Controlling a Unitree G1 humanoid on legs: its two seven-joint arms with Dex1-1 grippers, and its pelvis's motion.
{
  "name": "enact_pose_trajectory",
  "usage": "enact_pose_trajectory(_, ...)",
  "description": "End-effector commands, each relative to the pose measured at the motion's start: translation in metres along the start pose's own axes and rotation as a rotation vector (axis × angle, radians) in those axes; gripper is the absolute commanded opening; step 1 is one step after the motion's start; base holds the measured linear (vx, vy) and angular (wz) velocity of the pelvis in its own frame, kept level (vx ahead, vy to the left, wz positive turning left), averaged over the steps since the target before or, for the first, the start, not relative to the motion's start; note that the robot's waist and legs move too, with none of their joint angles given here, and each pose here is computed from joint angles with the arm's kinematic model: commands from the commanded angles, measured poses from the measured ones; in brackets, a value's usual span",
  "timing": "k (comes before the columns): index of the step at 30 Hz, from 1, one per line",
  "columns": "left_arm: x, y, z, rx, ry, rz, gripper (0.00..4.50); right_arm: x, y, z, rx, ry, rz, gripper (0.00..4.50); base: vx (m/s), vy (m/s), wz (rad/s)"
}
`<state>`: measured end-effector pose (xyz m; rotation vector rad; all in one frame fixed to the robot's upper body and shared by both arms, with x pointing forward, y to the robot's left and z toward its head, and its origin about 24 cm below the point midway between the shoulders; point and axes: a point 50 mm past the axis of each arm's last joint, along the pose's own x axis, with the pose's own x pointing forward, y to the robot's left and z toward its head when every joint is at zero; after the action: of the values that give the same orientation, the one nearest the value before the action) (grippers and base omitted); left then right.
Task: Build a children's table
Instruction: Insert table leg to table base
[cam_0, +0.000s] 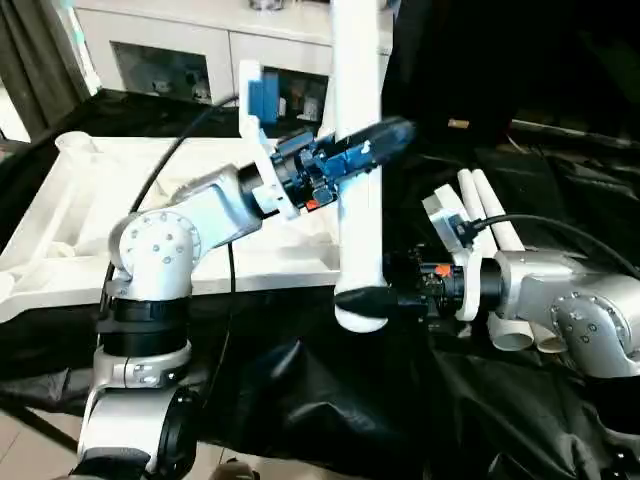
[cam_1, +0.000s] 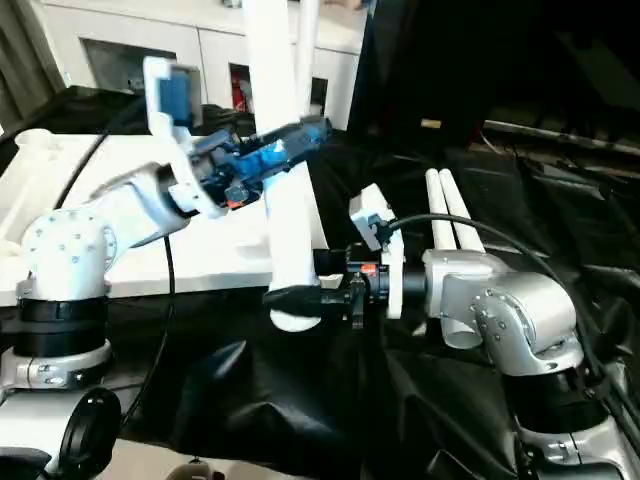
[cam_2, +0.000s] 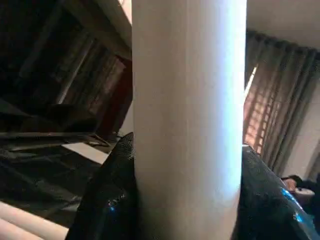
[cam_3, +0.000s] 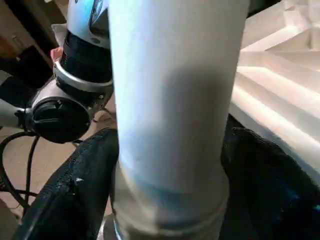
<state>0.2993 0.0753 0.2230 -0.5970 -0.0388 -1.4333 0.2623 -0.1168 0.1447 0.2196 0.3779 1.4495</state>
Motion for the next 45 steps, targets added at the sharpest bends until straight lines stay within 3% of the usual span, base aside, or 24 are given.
enact_pose_trajectory(1, 0.008, -0.008, -0.002, -0.008, 0.012, -0.073, 1.86, -0.002, -0.003, 0.002, -0.002, 0.013, -0.038, 3.26, 0.000, 0.000, 0.00)
enact_pose_trajectory(6, 0.006, -0.005, 0.001, -0.015, -0.007, -0.062, 1.86, -0.002, -0.001, 0.003, 0.009, 0.005, -0.017, 2.87, 0.000, 0.000, 0.00)
enact_pose_trajectory(12, 0.005, -0.003, 0.003, -0.010, -0.023, -0.040, 1.86, -0.002, -0.001, 0.002, 0.008, 0.001, -0.016, 2.70, 0.000, 0.000, 0.00)
enact_pose_trajectory(16, 0.006, 0.012, 0.005, 0.022, -0.065, 0.128, 1.86, 0.000, -0.005, 0.001, -0.005, -0.012, -0.065, 2.69, 0.000, 0.000, 0.00)
enact_pose_trajectory(18, 0.006, 0.023, 0.006, -0.019, -0.108, 0.229, 2.42, 0.000, -0.010, 0.001, -0.018, -0.010, -0.114, 2.68, 0.000, 0.000, 0.00)
enact_pose_trajectory(22, 0.009, 0.033, 0.006, 0.148, -0.073, 0.446, 2.69, -0.001, -0.018, 0.000, -0.027, -0.026, -0.190, 2.67, 0.000, 0.000, 0.00)
enact_pose_trajectory(27, 0.013, 0.033, 0.007, 0.166, -0.112, 0.480, 2.72, 0.000, -0.021, 0.000, -0.031, -0.033, -0.225, 2.67, 0.000, 0.000, 0.00)
enact_pose_trajectory(28, 0.014, 0.031, 0.006, 0.159, -0.120, 0.472, 2.42, 0.000, -0.022, 0.000, -0.033, -0.034, -0.229, 2.67, 0.000, 0.000, 0.00)
enact_pose_trajectory(32, 0.015, 0.031, 0.004, 0.146, -0.123, 0.480, 2.32, 0.002, -0.023, 0.000, -0.039, -0.036, -0.238, 2.67, 0.000, 0.000, 0.00)
enact_pose_trajectory(34, 0.016, 0.030, 0.003, 0.152, -0.124, 0.486, 1.95, 0.002, -0.024, 0.000, -0.044, -0.037, -0.247, 2.67, 0.000, 0.000, 0.00)
enact_pose_trajectory(40, 0.019, 0.026, 0.002, 0.163, -0.101, 0.443, 1.81, 0.003, -0.031, 0.002, -0.077, -0.031, -0.298, 2.67, 0.000, 0.000, 0.00)
enact_pose_trajectory(41, 0.019, 0.026, 0.003, 0.169, -0.094, 0.440, 1.81, 0.002, -0.032, 0.003, -0.069, -0.039, -0.298, 3.23, 0.000, 0.000, 0.00)
enact_pose_trajectory(45, 0.021, 0.025, 0.003, 0.188, -0.064, 0.418, 1.81, 0.002, -0.032, 0.007, -0.064, -0.047, -0.277, 3.58, 0.000, 0.000, 0.00)
